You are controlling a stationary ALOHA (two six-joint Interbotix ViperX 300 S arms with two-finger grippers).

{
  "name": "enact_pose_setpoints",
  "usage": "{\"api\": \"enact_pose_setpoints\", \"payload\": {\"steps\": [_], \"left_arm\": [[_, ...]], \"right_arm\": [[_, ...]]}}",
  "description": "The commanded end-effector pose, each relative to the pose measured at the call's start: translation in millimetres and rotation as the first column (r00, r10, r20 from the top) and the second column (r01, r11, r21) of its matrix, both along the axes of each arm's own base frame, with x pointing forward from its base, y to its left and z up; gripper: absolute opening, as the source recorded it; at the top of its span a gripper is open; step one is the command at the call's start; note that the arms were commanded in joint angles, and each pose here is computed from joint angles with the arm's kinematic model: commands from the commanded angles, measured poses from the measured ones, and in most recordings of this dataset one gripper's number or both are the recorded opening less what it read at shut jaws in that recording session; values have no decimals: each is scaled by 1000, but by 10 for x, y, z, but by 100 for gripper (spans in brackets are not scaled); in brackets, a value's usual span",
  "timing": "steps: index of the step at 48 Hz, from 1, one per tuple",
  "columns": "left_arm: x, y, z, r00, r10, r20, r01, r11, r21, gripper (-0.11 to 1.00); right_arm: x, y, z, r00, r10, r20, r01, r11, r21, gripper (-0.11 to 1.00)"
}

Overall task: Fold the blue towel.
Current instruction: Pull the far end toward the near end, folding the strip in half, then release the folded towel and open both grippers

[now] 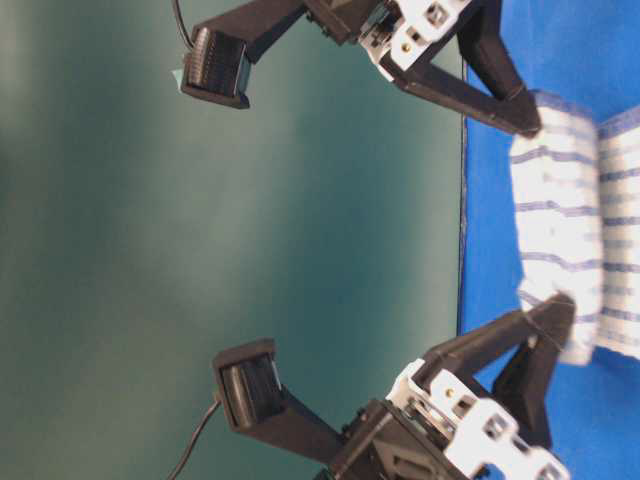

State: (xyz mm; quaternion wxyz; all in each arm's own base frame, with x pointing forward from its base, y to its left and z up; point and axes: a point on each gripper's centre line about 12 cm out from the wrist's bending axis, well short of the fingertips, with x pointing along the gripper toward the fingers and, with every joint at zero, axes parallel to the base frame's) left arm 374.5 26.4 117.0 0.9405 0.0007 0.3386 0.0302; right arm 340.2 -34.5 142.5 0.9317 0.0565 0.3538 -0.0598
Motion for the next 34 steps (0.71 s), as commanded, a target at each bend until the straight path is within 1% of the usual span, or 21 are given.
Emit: {"api": "enact_pose_setpoints", "payload": {"steps": [1, 10, 20, 23, 28, 29, 30, 34], "left_arm": [[3, -22, 43, 1000, 4, 18, -4, 1000, -10, 4], [-3, -51, -14, 1000, -5, 8, 5, 1000, -10, 4], [4, -45, -92, 1000, -3, -1, 3, 1000, -10, 5], [3, -50, -126, 1000, -3, -10, 3, 1000, -11, 8], [8, -67, -128, 1000, -8, -10, 8, 1000, -11, 23], [8, -67, -128, 1000, -8, -10, 8, 1000, -11, 26], [4, -73, -132, 1000, -10, -12, 10, 1000, -11, 29], [-9, -74, -139, 1000, -11, -18, 10, 1000, -11, 40]], "right_arm": [[29, 40, 38, 1000, 8, 16, -8, 1000, 3, 7], [54, 58, -87, 1000, 6, -19, -6, 1000, 15, 7], [103, 70, -109, 1000, 3, -21, -3, 1000, 23, 7], [113, 91, -106, 1000, 9, -19, -9, 1000, 23, 7], [136, 144, -98, 1000, 24, -12, -24, 999, 24, 8], [137, 155, -96, 1000, 26, -10, -26, 999, 25, 10], [140, 166, -94, 1000, 29, -7, -29, 999, 25, 14], [155, 198, -80, 999, 31, 6, -31, 999, 32, 40]]}}
